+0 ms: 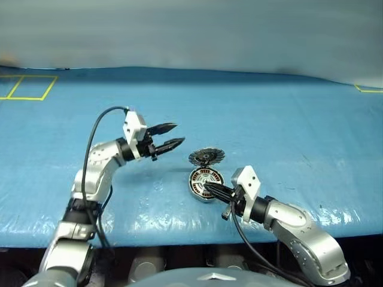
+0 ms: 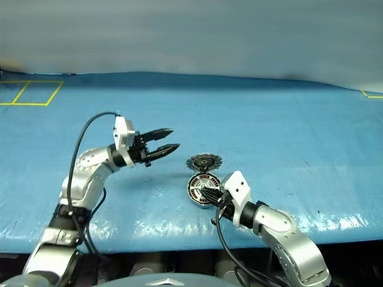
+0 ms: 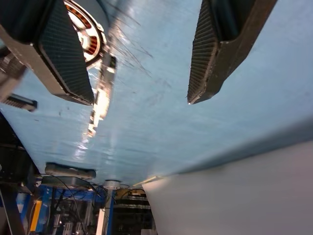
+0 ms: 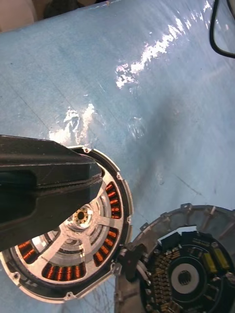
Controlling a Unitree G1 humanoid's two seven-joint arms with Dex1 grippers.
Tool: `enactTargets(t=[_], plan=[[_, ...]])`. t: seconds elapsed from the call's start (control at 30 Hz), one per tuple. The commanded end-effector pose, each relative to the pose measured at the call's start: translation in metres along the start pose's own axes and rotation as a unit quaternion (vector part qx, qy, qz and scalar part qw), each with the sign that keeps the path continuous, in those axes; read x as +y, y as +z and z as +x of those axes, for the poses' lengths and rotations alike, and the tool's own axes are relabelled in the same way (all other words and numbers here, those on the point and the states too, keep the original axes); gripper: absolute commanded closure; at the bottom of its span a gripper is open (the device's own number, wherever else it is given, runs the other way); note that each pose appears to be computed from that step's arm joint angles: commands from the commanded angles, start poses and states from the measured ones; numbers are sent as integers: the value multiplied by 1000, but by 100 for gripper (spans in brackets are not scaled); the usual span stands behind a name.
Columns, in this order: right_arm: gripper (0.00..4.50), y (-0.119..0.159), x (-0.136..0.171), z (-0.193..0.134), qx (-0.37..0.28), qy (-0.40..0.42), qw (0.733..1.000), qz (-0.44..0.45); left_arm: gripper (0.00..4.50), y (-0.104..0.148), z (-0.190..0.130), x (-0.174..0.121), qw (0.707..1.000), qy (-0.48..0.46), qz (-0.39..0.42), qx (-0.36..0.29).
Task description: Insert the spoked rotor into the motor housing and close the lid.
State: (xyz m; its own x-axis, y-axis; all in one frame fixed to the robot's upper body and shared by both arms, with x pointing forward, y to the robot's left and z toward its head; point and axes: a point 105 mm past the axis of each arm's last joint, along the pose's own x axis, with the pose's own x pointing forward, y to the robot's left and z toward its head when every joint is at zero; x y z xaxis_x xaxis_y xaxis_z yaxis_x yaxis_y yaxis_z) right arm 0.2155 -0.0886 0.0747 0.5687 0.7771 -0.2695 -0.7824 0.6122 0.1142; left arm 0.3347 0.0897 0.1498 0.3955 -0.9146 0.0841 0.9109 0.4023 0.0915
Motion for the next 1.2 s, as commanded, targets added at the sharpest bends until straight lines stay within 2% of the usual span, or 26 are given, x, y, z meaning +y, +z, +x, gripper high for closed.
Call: enactTargets(t=[0.03, 0.17, 0.27, 0.4, 0.5, 0.63, 0.87, 1.2], plan=[[450, 9, 1, -5, -13, -12, 1000, -16, 305, -5, 21, 6, 999, -35, -11, 3], [450, 8, 1, -9, -15, -29, 999, -12, 445, -25, 41, 4, 995, -89, -11, 53], [450, 11, 6, -13, -28, -31, 999, 0, 448, -29, 52, 3, 992, -105, -4, 62], [450, 7, 11, -26, -19, -39, 999, 4, 448, -25, 62, -12, 984, -168, 8, 64], [450, 4, 8, -35, -17, -62, 998, 8, 448, -15, 69, -20, 982, -186, 26, 32], [450, 2, -1, -45, -17, -97, 995, 11, 448, -9, 74, -33, 978, -209, 5, 0], [450, 2, -13, -60, -6, -137, 990, -5, 448, -46, 60, -65, 959, -271, 46, 77], [450, 9, -21, -63, -8, -150, 988, -23, 448, -59, 51, -77, 952, -285, 52, 101]])
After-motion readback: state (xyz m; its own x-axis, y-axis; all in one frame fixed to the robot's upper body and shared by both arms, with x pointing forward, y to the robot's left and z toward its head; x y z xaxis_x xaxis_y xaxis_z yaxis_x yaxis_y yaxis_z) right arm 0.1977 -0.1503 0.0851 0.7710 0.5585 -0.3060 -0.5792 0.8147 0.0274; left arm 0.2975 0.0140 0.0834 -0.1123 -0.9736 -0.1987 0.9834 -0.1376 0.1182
